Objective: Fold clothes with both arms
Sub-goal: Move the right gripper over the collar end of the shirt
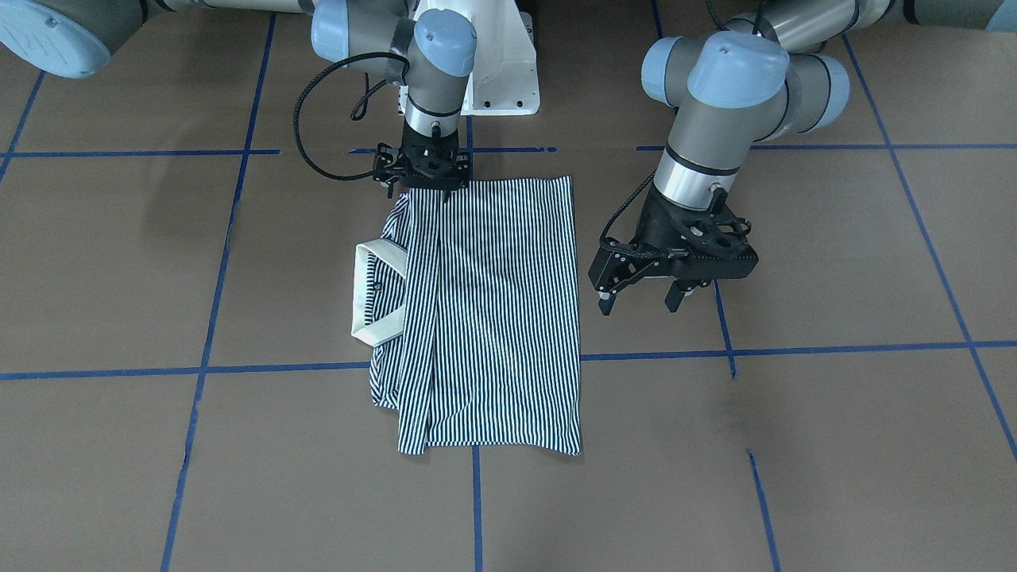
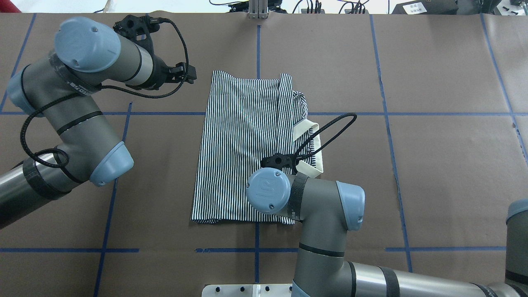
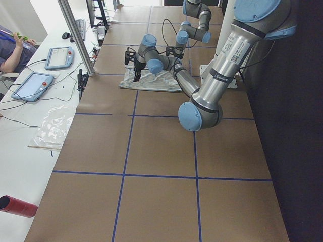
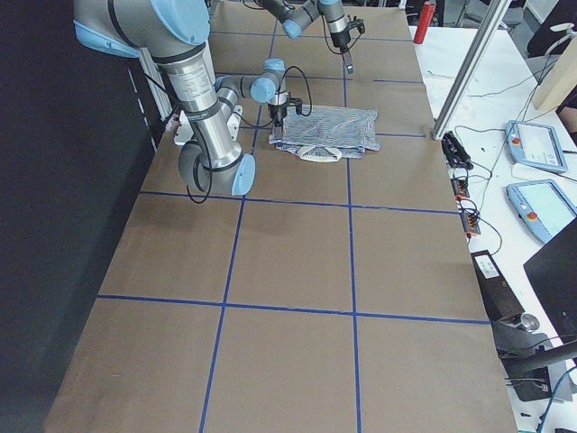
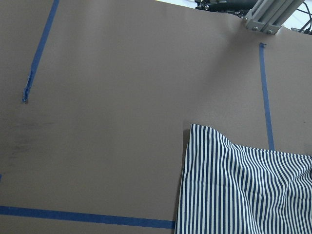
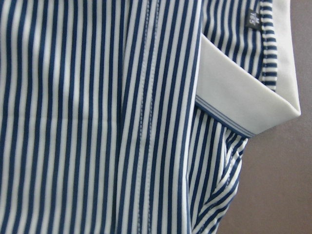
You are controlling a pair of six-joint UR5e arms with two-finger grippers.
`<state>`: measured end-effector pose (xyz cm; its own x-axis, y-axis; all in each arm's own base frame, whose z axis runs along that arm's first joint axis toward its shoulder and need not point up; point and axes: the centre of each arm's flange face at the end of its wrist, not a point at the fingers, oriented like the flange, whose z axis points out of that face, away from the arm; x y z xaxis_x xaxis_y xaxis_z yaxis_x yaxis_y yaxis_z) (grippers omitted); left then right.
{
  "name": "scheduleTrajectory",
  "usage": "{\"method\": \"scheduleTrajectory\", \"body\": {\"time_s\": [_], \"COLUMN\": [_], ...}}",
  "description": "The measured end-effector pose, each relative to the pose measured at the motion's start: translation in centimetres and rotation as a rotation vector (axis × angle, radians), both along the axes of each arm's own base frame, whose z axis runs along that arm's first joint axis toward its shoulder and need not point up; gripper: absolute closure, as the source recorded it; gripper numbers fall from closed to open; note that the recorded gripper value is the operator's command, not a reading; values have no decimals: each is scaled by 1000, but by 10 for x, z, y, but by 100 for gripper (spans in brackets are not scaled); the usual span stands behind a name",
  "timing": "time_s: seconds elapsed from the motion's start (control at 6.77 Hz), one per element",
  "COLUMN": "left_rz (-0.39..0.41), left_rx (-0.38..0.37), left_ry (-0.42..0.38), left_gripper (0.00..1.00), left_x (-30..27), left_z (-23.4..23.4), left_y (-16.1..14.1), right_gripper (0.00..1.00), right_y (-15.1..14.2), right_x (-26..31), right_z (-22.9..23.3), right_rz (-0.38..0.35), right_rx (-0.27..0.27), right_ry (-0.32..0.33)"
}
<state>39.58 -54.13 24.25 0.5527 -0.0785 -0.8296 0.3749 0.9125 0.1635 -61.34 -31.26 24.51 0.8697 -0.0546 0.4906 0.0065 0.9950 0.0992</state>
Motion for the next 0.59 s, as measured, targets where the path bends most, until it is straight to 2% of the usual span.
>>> {"method": "scheduleTrajectory", "body": {"time_s": [0.59], "left_rz": [6], "left_rx": [0], "left_ry": [5], "left_gripper": [0], "left_x": [1], "left_z": [-1], "left_y": [1], "right_gripper": [0], "right_y": [-13], "right_x": [17], "right_z": [13], "right_rz": [-33], "right_rx": [10], "right_ry": [61]}}
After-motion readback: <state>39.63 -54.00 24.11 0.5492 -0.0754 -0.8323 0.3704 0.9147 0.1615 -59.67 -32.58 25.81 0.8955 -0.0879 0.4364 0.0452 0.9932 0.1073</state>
